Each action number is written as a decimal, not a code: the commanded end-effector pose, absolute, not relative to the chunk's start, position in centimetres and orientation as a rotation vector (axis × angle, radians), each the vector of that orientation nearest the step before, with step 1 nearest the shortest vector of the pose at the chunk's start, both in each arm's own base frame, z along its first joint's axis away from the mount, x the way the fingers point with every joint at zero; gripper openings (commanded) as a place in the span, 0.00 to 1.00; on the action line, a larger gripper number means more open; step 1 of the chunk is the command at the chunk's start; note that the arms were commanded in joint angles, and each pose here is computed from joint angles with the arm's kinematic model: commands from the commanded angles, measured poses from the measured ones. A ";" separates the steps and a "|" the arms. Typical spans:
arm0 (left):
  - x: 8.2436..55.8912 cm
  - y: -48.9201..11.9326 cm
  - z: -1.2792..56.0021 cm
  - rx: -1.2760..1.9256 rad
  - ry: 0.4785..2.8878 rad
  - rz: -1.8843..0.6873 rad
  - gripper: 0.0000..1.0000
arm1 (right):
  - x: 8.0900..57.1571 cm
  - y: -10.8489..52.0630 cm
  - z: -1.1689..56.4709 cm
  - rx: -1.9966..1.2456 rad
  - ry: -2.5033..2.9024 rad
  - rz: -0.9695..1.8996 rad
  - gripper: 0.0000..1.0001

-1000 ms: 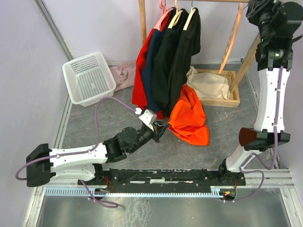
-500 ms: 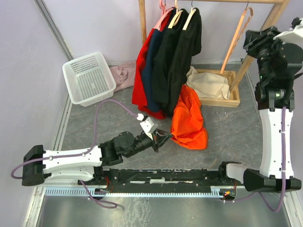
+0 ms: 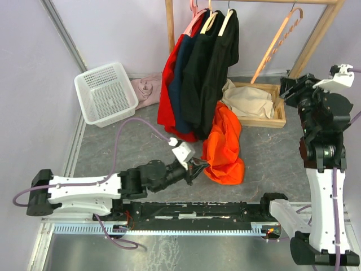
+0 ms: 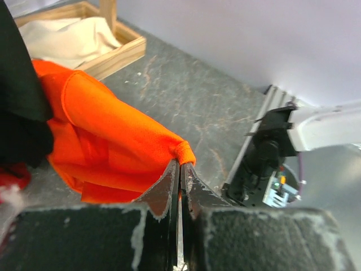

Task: Remove the t-shirt from the hanger
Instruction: Pick up the T-shirt from the center of the board.

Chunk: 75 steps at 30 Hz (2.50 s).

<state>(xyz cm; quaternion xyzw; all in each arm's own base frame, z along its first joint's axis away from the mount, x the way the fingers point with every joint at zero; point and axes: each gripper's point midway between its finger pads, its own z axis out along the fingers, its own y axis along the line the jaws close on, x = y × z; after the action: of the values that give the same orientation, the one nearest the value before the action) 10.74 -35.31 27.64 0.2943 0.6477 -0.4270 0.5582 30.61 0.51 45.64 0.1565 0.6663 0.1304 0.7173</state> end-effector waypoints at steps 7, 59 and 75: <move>16.7 -40.5 25.7 0.613 1.600 -0.671 0.07 | 27.8 2.1 41.8 0.274 1.538 0.334 0.55; 25.1 -45.4 -0.8 0.640 2.150 -0.249 0.87 | 22.3 1.5 38.1 0.241 1.561 0.261 0.63; 22.8 -42.6 -4.9 0.704 2.301 -0.166 0.15 | 22.2 1.8 38.3 0.229 1.559 0.271 0.63</move>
<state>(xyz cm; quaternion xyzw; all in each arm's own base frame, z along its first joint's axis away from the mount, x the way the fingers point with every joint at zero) 26.43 -46.55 2.32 0.2308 0.8463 -0.1107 0.4671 22.27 1.58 37.36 0.1091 0.7110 0.1171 0.6847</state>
